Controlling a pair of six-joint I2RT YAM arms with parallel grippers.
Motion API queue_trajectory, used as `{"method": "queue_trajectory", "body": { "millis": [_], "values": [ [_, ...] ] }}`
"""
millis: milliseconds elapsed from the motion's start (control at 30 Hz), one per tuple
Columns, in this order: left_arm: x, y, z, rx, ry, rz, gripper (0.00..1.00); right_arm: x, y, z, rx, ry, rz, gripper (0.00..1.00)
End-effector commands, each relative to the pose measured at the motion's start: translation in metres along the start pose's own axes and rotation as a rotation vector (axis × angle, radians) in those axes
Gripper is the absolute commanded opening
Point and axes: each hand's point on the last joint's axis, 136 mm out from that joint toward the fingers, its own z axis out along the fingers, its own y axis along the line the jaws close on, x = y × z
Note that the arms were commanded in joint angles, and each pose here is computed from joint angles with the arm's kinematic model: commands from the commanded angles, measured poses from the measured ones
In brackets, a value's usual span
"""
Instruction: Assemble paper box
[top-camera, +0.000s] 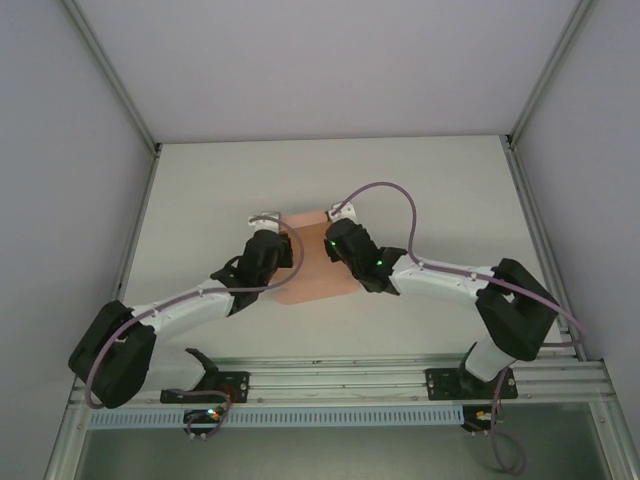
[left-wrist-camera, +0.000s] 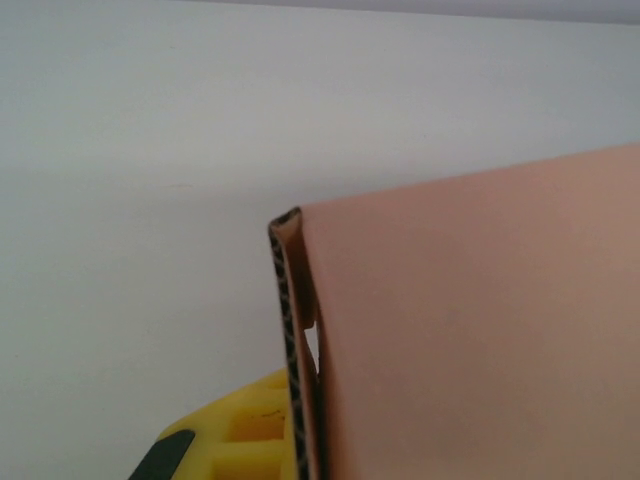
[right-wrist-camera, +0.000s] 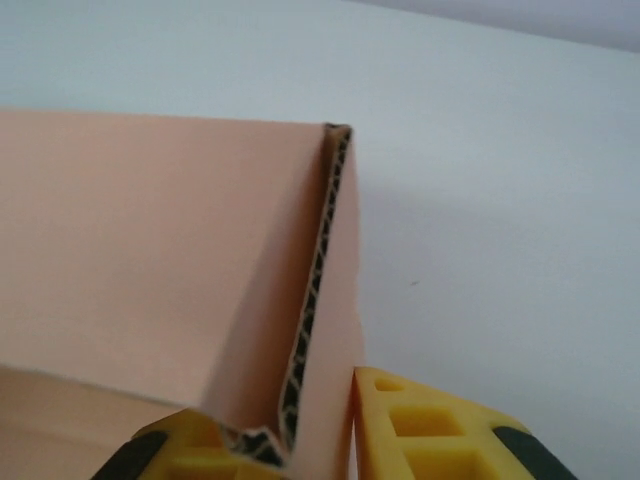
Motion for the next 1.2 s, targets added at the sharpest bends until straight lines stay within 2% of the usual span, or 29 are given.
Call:
{"method": "queue_trajectory", "body": {
  "millis": [0,67,133,333,433,567,733,800,867,1033,1133,1167],
  "values": [
    [-0.015,-0.029,-0.003,0.091,-0.02,-0.033,0.0,-0.017,-0.032,0.007,0.246,-0.069,0.114,0.1],
    [-0.014,-0.028,-0.003,0.078,-0.018,-0.046,0.0,-0.014,-0.044,0.007,0.337,-0.059,0.14,0.03],
    [-0.014,-0.026,-0.002,0.063,-0.018,-0.067,0.0,-0.01,-0.057,0.003,0.424,-0.058,0.179,0.0],
    [-0.013,-0.024,0.002,0.037,-0.003,-0.097,0.0,-0.002,-0.074,-0.003,0.536,-0.049,0.25,0.0],
    [-0.012,-0.024,0.002,0.037,0.001,-0.105,0.0,0.0,-0.074,0.001,0.538,-0.053,0.253,0.0],
    [-0.014,-0.026,0.0,0.05,-0.003,-0.105,0.0,0.002,-0.068,0.008,0.449,-0.05,0.249,0.0],
    [-0.016,-0.029,-0.001,0.067,-0.003,-0.097,0.0,-0.006,-0.032,0.019,0.09,-0.076,0.23,0.0],
    [-0.016,-0.03,-0.002,0.073,-0.003,-0.094,0.0,-0.01,-0.023,0.016,0.018,-0.093,0.178,0.09],
    [-0.016,-0.031,-0.002,0.082,-0.001,-0.091,0.0,-0.01,-0.021,0.012,-0.009,-0.094,0.149,0.17],
    [-0.016,-0.034,-0.003,0.097,0.004,-0.09,0.0,-0.011,-0.02,0.006,-0.036,-0.116,0.102,0.29],
    [-0.017,-0.036,-0.003,0.106,0.008,-0.087,0.0,-0.014,-0.019,0.006,-0.041,-0.13,0.071,0.28],
    [-0.017,-0.037,-0.003,0.109,0.01,-0.086,0.0,-0.015,-0.019,0.006,-0.035,-0.13,0.067,0.26]
  ]
}}
